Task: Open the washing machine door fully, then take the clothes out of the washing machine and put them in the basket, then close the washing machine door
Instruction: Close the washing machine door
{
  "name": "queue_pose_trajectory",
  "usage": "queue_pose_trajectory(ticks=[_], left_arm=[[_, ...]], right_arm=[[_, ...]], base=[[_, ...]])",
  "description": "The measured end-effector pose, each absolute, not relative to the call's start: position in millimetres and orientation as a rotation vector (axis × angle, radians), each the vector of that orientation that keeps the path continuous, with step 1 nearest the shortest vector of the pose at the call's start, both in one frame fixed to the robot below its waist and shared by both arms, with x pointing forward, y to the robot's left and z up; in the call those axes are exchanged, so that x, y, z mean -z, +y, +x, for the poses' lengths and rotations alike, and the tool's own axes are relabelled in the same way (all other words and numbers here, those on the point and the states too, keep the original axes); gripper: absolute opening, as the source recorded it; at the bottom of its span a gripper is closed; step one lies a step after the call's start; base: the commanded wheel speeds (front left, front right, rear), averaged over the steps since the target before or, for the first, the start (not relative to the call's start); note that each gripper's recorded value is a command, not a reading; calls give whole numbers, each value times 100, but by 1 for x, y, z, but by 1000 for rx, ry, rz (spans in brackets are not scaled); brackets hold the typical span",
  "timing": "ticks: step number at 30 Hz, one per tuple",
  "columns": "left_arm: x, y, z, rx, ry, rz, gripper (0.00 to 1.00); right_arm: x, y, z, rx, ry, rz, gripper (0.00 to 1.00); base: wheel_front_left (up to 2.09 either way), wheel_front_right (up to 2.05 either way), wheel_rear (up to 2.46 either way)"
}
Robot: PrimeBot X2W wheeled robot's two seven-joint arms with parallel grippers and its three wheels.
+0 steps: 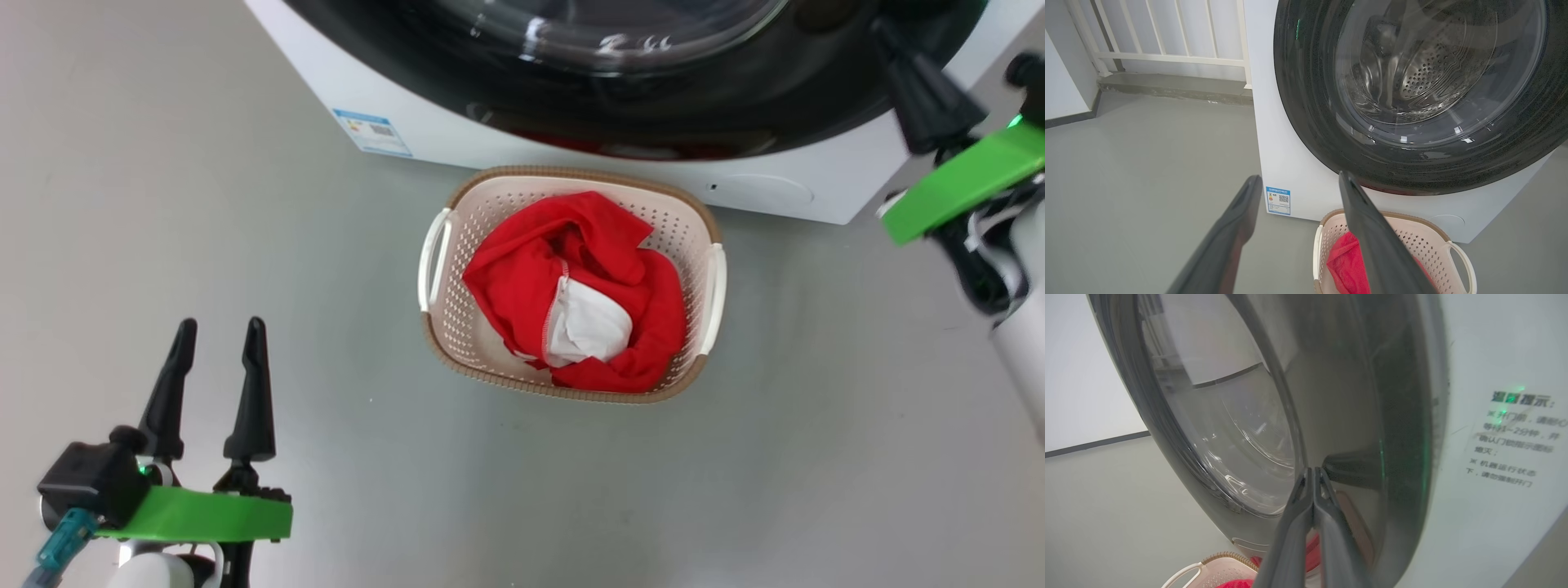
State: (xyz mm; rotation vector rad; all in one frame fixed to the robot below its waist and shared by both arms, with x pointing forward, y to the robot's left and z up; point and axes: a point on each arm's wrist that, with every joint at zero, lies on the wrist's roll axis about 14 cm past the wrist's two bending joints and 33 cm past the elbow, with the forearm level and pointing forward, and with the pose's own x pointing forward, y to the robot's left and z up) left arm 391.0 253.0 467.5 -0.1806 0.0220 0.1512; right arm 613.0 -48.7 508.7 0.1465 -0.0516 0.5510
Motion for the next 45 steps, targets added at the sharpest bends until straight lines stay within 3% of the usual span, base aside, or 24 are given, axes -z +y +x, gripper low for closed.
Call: queue_pose_trajectory(ticks=[8, 25, 26, 27, 28, 29, 30, 31, 45], left_arm=[[-468, 259, 389, -168, 25, -171, 100], [-477, 255, 389, -154, -3, -182, 100], [-478, 255, 389, -152, -6, -183, 100], [-479, 254, 389, -150, -10, -184, 100], [-481, 253, 389, -147, -15, -185, 100], [-482, 253, 389, -145, -20, -187, 100], [-484, 252, 389, -142, -25, -187, 100], [-486, 252, 389, -139, -30, -187, 100], [-504, 231, 388, -62, -81, -205, 100]], right_arm=[[-519, -57, 636, -504, -79, 147, 0], [-537, -65, 630, -475, -105, 127, 0], [-539, -66, 629, -473, -109, 126, 16], [-542, -67, 627, -472, -113, 126, 24], [-543, -67, 625, -470, -115, 127, 24], [-544, -68, 622, -470, -114, 128, 37], [-544, -68, 618, -470, -113, 129, 86], [-543, -68, 614, -470, -110, 131, 100], [-562, -86, 549, -460, -146, 151, 100]], base=[[0, 0, 0], [0, 0, 0], [0, 0, 0], [0, 0, 0], [0, 0, 0], [0, 0, 0], [0, 0, 0], [0, 0, 0], [0, 0, 0]])
